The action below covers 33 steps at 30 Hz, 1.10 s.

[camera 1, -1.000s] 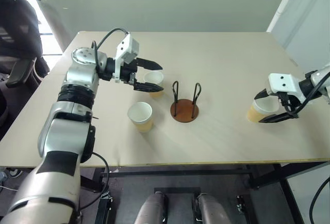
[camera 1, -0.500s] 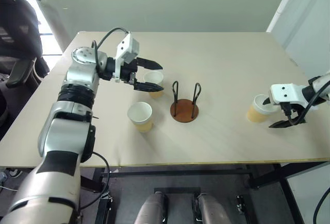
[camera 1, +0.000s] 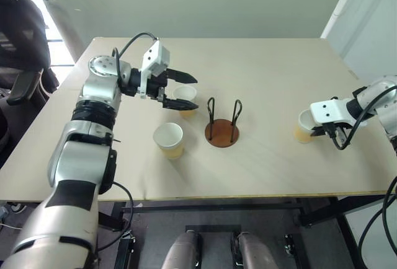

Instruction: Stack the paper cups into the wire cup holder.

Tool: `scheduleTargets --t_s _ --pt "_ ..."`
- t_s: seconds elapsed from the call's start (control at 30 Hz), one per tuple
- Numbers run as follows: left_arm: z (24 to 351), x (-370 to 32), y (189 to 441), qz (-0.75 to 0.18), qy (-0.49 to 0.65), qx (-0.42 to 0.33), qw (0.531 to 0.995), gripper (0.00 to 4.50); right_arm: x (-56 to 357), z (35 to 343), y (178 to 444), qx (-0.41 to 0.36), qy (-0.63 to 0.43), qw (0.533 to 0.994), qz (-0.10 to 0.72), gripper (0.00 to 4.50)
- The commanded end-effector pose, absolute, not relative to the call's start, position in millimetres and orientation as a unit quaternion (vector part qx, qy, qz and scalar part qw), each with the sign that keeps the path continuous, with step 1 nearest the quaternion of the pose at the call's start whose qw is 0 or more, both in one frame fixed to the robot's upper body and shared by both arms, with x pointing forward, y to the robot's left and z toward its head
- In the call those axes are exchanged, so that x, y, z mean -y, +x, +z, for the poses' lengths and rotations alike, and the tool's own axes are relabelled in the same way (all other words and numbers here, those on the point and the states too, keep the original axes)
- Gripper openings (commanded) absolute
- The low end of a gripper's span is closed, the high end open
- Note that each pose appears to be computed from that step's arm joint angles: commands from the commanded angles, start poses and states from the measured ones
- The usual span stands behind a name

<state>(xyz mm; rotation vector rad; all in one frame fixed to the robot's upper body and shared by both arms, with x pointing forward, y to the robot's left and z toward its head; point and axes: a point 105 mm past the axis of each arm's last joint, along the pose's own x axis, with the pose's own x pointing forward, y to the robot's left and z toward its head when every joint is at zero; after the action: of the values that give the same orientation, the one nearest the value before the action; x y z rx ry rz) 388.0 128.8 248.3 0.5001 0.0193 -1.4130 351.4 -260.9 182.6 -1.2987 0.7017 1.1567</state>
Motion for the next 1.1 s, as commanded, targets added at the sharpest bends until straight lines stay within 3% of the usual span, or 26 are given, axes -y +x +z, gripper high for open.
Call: scheduleTargets --t_s 0.03,0.27,0.7,1.1 --pt "261 -131 384 -0.649 0.251 0.014 0.718 4.5 253 198 351 -0.283 -0.574 0.583 0.501 0.03" --pt "257 -135 384 -0.646 0.26 0.003 0.717 4.5 230 208 348 -0.253 -0.583 0.572 0.519 0.03" --pt "248 -142 385 -0.64 0.263 -0.015 0.721 4.5 172 267 355 -0.152 -0.614 0.579 0.514 0.03" --pt "242 -142 387 -0.641 0.258 -0.021 0.723 4.5 124 310 343 -0.063 -0.623 0.579 0.523 0.03"
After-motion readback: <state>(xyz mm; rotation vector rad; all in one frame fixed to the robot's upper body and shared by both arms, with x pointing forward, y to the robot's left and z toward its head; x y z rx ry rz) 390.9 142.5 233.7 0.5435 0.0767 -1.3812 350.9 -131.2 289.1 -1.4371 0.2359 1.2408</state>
